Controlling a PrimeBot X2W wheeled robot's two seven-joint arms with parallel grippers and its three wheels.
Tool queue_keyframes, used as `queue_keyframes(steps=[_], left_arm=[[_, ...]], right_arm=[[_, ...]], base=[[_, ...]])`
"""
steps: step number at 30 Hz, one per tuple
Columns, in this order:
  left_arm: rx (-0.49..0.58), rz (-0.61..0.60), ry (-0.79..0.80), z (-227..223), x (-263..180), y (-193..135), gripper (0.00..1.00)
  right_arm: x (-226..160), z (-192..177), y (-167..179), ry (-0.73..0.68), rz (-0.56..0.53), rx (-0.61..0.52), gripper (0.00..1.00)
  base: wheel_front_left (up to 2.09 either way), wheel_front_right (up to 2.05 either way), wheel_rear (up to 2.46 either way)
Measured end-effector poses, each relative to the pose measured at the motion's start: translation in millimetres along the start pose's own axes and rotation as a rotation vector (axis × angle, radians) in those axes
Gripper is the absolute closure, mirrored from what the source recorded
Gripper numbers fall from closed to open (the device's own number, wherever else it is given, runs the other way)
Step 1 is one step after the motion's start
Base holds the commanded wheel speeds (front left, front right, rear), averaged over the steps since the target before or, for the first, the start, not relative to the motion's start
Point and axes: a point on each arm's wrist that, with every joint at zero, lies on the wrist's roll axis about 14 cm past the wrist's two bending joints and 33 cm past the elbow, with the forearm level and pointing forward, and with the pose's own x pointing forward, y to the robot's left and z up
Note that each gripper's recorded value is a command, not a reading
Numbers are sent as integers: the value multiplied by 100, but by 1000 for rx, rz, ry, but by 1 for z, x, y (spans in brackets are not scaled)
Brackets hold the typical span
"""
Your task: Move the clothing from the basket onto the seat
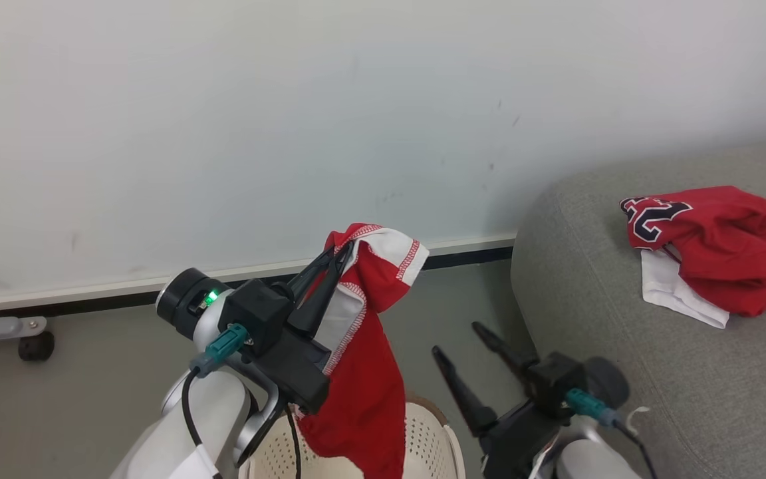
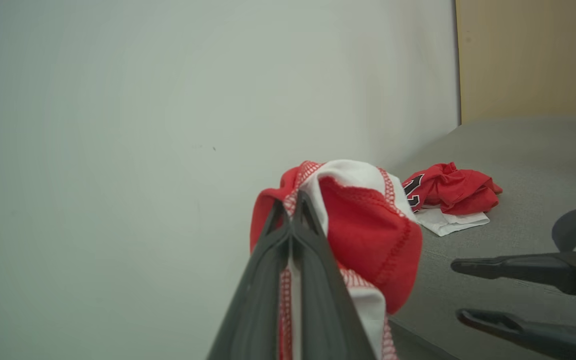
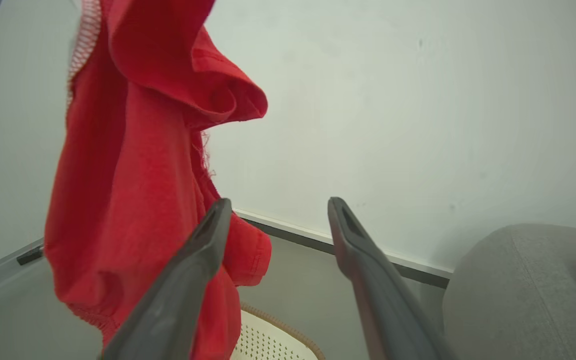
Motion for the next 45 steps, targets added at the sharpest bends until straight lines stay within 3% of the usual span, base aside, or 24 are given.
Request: queue_keyframes(steps=[7,10,22,36,45], left_arm=[[2,-18,-5,9,1,-7,100],[2,-34,-9,12,2,-12,100],[-20,-42,-6,19,4,-14,100],[-30,-43,-18,26,3,-14,100],[-33,-49,-32,33,7,-15,100]], right_arm=[[1,-3,56,11,168,-4,0],[8,4,65,0,213,-30,0],[27,11,64,5,245,-33,0],[33,-9,60,86,252,-36,0],[53,-2,60,105,303,-120,0]], base=[[0,0,0],[0,0,0],[0,0,0],[0,0,0],[0,0,0]])
